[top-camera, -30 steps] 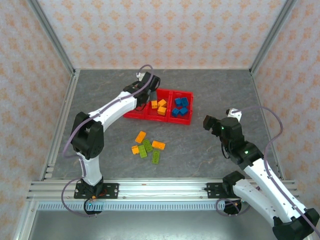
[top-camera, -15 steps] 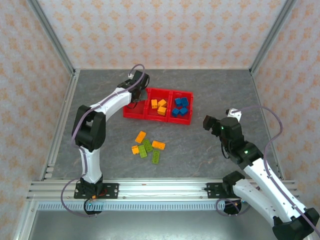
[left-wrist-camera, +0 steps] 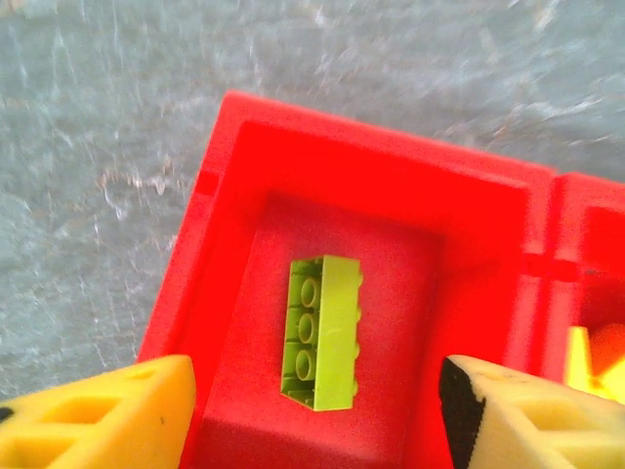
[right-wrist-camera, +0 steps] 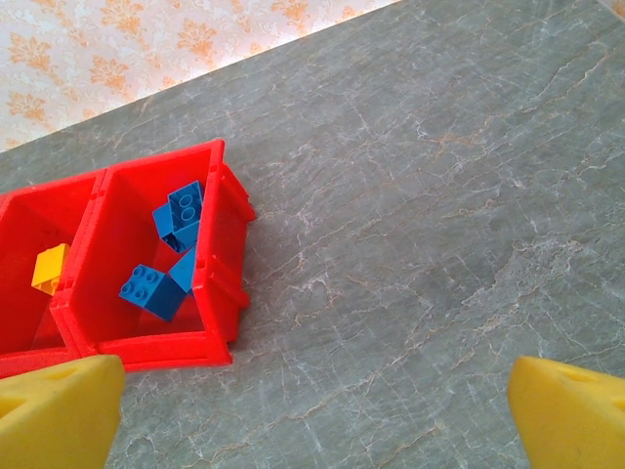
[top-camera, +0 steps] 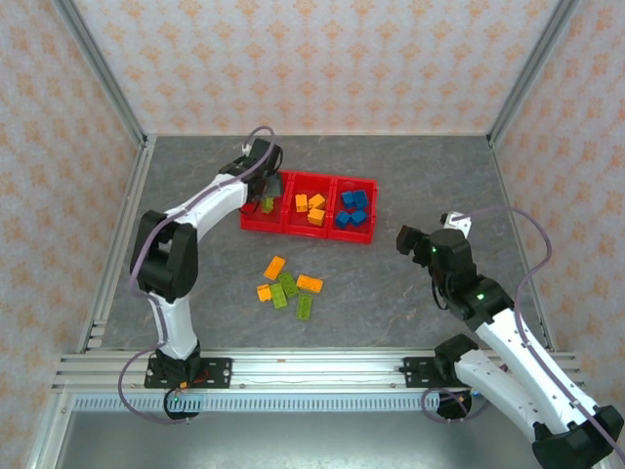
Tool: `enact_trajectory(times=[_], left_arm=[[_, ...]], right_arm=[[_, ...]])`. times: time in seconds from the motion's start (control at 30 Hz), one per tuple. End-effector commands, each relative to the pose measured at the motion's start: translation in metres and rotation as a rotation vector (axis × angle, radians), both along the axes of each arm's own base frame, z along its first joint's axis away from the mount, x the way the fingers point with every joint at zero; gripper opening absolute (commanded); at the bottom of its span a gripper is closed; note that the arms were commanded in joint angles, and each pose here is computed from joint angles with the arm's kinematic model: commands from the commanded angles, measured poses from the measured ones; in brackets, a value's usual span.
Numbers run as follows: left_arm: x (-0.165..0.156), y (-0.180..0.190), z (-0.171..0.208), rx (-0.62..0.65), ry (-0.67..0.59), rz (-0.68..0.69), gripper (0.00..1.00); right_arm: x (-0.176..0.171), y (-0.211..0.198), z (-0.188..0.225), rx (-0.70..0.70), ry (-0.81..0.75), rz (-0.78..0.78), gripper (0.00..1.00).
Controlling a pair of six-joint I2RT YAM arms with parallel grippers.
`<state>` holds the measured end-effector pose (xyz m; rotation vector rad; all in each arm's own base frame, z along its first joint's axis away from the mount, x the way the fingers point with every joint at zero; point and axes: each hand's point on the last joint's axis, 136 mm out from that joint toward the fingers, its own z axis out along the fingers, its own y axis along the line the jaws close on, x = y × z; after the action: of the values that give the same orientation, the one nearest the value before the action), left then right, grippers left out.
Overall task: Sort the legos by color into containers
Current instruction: Place the lego in the container, then pick up the lego from the center of the table.
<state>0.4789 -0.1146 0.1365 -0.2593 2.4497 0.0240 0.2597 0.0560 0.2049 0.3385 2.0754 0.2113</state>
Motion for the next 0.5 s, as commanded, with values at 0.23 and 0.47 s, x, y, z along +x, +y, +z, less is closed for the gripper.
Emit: enact_trajectory(times=[0.23, 0.47], left_arm=[[-0.037, -0.003, 0.070, -0.039, -0.108, -0.038, 0.99], [-0.096, -0.031, 0.051, -0.031, -0.057, -0.126, 0.99]], right_arm=[[0.000, -0.003, -0.002, -0.005, 0.000, -0.021, 1.00], [0.001, -0.003, -0.003, -0.006, 0.002, -0.018, 1.00]])
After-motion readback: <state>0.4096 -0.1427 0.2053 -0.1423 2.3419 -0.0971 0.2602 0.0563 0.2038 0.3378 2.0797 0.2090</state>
